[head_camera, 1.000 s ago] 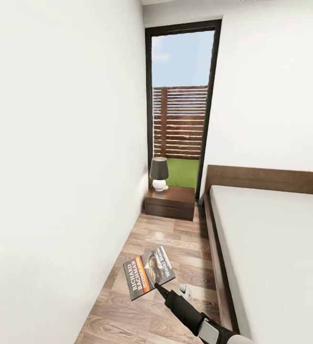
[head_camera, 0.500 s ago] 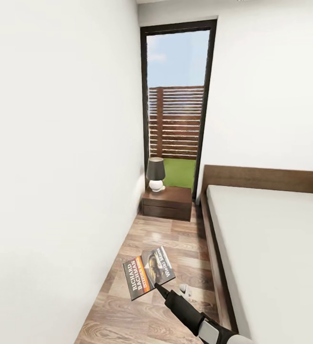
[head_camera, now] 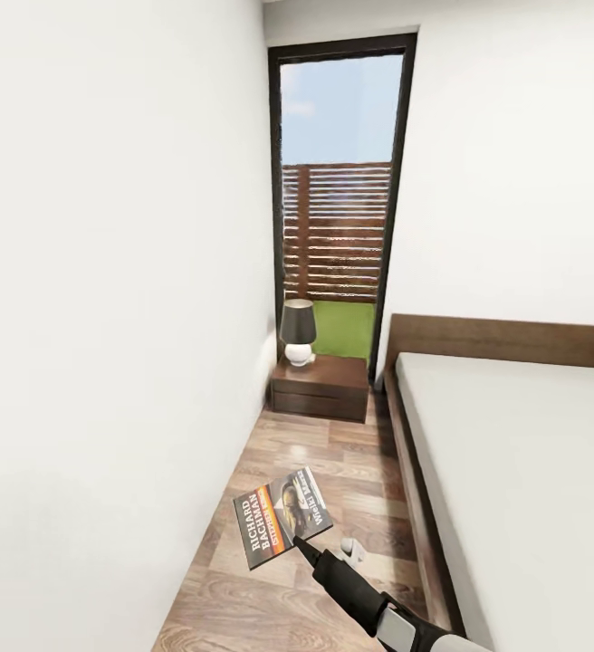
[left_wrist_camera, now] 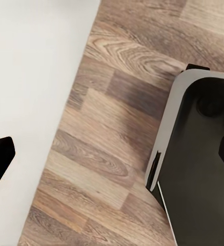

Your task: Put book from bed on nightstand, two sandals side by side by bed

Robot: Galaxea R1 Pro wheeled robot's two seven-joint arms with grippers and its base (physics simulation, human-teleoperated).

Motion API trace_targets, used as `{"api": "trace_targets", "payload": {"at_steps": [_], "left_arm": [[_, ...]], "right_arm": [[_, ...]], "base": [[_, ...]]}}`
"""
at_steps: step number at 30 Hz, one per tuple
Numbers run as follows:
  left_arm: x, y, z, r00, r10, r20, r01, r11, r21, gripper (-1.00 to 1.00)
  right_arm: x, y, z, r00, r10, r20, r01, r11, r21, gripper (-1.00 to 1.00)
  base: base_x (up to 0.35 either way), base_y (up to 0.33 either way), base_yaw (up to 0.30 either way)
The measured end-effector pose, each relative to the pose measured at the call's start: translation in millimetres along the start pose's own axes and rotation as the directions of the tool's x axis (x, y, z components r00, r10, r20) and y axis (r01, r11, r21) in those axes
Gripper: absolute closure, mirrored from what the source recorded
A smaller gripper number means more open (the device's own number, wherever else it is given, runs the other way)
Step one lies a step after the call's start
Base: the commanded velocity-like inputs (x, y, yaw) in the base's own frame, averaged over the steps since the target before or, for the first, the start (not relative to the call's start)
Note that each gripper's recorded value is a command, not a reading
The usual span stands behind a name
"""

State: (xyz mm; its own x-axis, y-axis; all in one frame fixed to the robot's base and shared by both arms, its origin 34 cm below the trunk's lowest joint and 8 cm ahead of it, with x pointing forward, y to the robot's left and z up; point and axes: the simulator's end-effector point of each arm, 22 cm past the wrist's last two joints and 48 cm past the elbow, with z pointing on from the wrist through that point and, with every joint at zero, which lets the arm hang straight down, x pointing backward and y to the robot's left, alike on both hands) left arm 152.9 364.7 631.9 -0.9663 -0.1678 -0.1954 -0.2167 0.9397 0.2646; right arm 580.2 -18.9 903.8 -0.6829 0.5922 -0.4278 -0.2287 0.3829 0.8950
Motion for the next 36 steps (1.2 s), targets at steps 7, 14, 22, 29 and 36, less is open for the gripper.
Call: {"api": "trace_targets", "payload": {"at_steps": [7, 14, 22, 29, 36], "left_arm": [[-2, -5, 0.1, 1.000, 0.000, 0.002, 0.000, 1.000, 0.023, -1.00], [-5, -22, -0.5, 1.000, 0.021, 0.008, -0.022, 0.995, 0.099, -1.00], [-5, -32, -2.0, 0.990, 0.140, 0.027, -0.142, 0.981, 0.134, -1.00], [-12, -37, -1.9, 0.985, 0.168, 0.043, -0.173, 0.974, 0.146, -1.00], [-38, -53, -1.8, 0.980, 0.182, 0.080, -0.194, 0.963, 0.188, -1.00]], "right_arm": [[0, 0, 0.1, 1.000, 0.000, 0.000, 0.000, 1.000, 0.000, 1.00], [0, 0, -0.1, 1.000, -0.001, -0.001, 0.001, 1.000, 0.000, 1.00], [0, 0, 0.0, 1.000, 0.000, 0.000, 0.000, 1.000, 0.000, 1.00], [0, 0, 0.1, 1.000, 0.000, 0.000, 0.000, 1.000, 0.000, 1.00], [0, 0, 0.1, 1.000, 0.000, 0.000, 0.000, 1.000, 0.000, 1.00]], "base": [[0.044, 0.039, -0.078], [0.123, 0.079, -0.115], [0.064, 0.037, -0.208], [0.010, 0.006, -0.068], [0.012, 0.003, -0.013]]}}
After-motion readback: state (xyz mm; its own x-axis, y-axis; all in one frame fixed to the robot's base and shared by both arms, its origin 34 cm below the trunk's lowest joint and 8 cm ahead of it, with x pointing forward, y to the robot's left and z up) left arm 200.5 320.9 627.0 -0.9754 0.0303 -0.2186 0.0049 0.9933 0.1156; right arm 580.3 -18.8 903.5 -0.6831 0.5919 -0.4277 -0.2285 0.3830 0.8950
